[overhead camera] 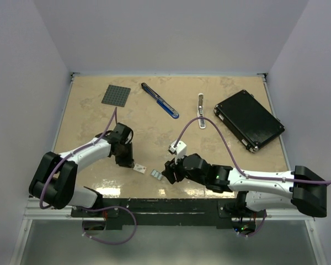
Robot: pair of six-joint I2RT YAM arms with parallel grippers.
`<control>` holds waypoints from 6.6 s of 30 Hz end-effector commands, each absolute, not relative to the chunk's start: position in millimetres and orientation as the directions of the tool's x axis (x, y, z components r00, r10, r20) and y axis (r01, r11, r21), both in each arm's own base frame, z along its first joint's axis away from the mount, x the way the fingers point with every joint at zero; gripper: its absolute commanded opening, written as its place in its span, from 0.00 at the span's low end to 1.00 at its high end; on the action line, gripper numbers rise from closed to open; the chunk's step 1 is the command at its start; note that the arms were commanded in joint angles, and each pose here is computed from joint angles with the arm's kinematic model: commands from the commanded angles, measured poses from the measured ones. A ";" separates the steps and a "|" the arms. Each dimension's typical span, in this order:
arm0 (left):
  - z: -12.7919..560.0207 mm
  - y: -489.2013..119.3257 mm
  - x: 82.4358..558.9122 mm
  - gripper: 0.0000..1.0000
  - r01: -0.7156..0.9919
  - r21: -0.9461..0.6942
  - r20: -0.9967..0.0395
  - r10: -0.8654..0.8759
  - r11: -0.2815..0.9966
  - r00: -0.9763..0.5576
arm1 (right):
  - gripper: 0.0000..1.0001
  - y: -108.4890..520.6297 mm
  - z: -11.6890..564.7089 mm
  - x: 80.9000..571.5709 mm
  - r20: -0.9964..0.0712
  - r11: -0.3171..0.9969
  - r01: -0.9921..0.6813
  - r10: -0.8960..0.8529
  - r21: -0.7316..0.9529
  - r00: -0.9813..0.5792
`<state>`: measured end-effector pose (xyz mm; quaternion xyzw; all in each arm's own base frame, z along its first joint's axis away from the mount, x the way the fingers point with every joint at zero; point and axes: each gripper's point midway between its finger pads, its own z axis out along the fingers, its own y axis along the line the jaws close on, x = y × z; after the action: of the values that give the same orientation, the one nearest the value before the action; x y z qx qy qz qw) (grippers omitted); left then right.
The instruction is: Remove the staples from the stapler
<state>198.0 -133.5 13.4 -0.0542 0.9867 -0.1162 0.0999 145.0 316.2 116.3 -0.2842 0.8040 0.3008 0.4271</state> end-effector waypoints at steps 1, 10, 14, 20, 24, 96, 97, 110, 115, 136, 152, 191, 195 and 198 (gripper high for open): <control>17.1 -122.0 198.9 0.23 -0.137 -0.172 -0.208 -0.172 0.976 -0.963 | 0.57 327.8 127.8 139.7 -0.874 0.602 -0.754 -0.181 0.264 -0.451; 76.4 -122.4 268.7 0.40 -0.080 -0.197 -0.436 -0.160 0.977 -0.886 | 0.57 349.7 105.0 144.4 -0.863 0.581 -0.783 -0.258 0.221 -0.434; 81.1 -121.1 276.8 0.41 -0.024 -0.243 -0.461 -0.137 0.970 -0.877 | 0.59 362.0 93.3 146.6 -0.856 0.563 -0.803 -0.303 0.195 -0.420; 62.5 -130.5 263.7 0.43 0.045 -0.360 -0.440 -0.127 0.932 -0.889 | 0.62 374.6 82.8 153.2 -0.842 0.549 -0.825 -0.376 0.135 -0.388; 60.2 -134.3 260.1 0.43 0.062 -0.388 -0.431 -0.122 0.920 -0.894 | 0.63 373.9 69.9 157.8 -0.812 0.547 -0.835 -0.456 0.069 -0.365; 47.9 -126.3 224.7 0.39 -0.194 -0.521 -0.350 -0.415 0.831 -0.840 | 0.37 371.8 31.5 147.6 -0.737 0.489 -0.871 -0.570 0.050 -0.363; 45.6 -127.9 224.0 0.39 -0.196 -0.528 -0.341 -0.418 0.826 -0.842 | 0.37 371.7 30.4 148.0 -0.735 0.492 -0.870 -0.573 0.046 -0.363; 35.4 -126.0 216.9 0.38 -0.212 -0.507 -0.332 -0.416 0.836 -0.846 | 0.34 387.5 28.2 157.7 -0.740 0.495 -0.869 -0.574 0.028 -0.351; 36.7 -127.3 216.4 0.37 -0.208 -0.506 -0.330 -0.411 0.837 -0.850 | 0.34 389.7 30.5 162.7 -0.744 0.511 -0.859 -0.568 0.016 -0.351; 27.2 -130.2 204.0 0.26 -0.228 -0.474 -0.309 -0.403 0.850 -0.861 | 0.33 396.9 26.6 163.0 -0.749 0.532 -0.845 -0.540 0.050 -0.385; 24.2 -133.0 203.0 0.25 -0.219 -0.469 -0.305 -0.390 0.856 -0.869 | 0.33 398.7 23.0 158.9 -0.735 0.501 -0.864 -0.566 0.052 -0.372; 26.0 -135.4 205.5 0.25 -0.205 -0.468 -0.313 -0.378 0.860 -0.872 | 0.35 390.2 21.1 147.4 -0.704 0.434 -0.900 -0.625 0.046 -0.338; 25.2 -135.7 205.2 0.25 -0.205 -0.466 -0.311 -0.376 0.861 -0.873 | 0.35 391.0 19.8 147.7 -0.704 0.429 -0.902 -0.628 0.043 -0.332; 24.2 -136.1 204.4 0.25 -0.204 -0.466 -0.309 -0.374 0.861 -0.875 | 0.35 392.5 20.1 148.6 -0.705 0.428 -0.903 -0.629 0.037 -0.327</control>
<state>200.3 -129.7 20.9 -0.1598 0.9472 -0.2010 0.1922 158.0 393.9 24.0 -0.4682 0.7870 0.2175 0.3377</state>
